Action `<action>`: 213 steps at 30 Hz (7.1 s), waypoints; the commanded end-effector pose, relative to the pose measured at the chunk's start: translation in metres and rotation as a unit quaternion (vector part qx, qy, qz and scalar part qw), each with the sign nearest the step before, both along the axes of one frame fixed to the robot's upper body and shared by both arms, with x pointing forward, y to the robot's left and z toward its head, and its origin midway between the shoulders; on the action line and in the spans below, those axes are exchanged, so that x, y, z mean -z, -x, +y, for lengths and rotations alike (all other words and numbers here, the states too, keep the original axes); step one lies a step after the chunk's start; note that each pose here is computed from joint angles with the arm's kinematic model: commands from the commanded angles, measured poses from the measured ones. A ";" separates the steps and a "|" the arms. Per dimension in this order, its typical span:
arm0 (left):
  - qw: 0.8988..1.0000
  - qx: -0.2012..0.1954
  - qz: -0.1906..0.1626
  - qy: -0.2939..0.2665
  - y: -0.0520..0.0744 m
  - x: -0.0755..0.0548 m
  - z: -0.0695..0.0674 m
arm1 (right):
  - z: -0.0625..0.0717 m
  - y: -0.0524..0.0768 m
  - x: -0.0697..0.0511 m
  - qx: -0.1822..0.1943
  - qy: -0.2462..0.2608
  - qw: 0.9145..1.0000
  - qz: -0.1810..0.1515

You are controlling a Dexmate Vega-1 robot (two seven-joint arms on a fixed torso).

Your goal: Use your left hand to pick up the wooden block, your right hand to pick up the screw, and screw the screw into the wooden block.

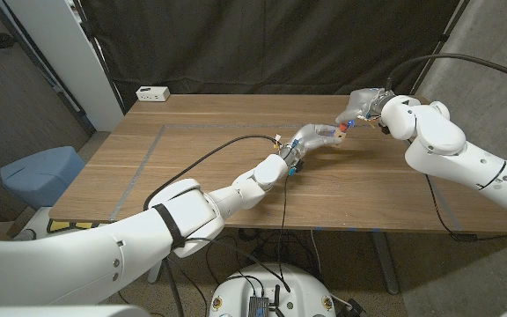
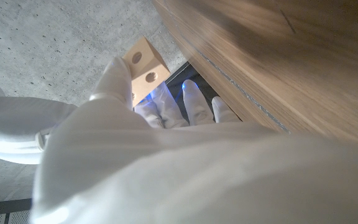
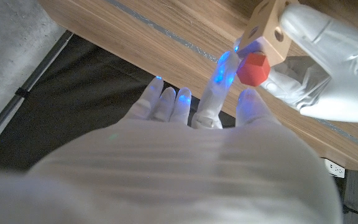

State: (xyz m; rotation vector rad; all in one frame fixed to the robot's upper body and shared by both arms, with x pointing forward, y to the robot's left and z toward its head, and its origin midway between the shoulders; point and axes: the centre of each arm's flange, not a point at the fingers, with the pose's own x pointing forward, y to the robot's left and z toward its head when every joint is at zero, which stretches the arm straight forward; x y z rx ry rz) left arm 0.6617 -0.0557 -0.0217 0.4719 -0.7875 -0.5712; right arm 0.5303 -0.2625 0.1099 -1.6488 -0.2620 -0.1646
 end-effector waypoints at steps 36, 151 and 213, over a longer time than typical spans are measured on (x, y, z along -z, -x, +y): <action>1.000 0.007 -0.007 0.000 0.004 0.001 -0.002 | -0.003 0.017 -0.001 -0.032 0.009 0.999 0.039; 1.000 -0.007 0.012 -0.015 -0.004 -0.003 -0.005 | -0.009 0.009 -0.001 -0.028 0.023 0.998 0.048; 1.000 0.001 0.005 -0.014 0.000 -0.001 -0.007 | -0.009 0.013 0.005 -0.031 0.019 0.999 0.025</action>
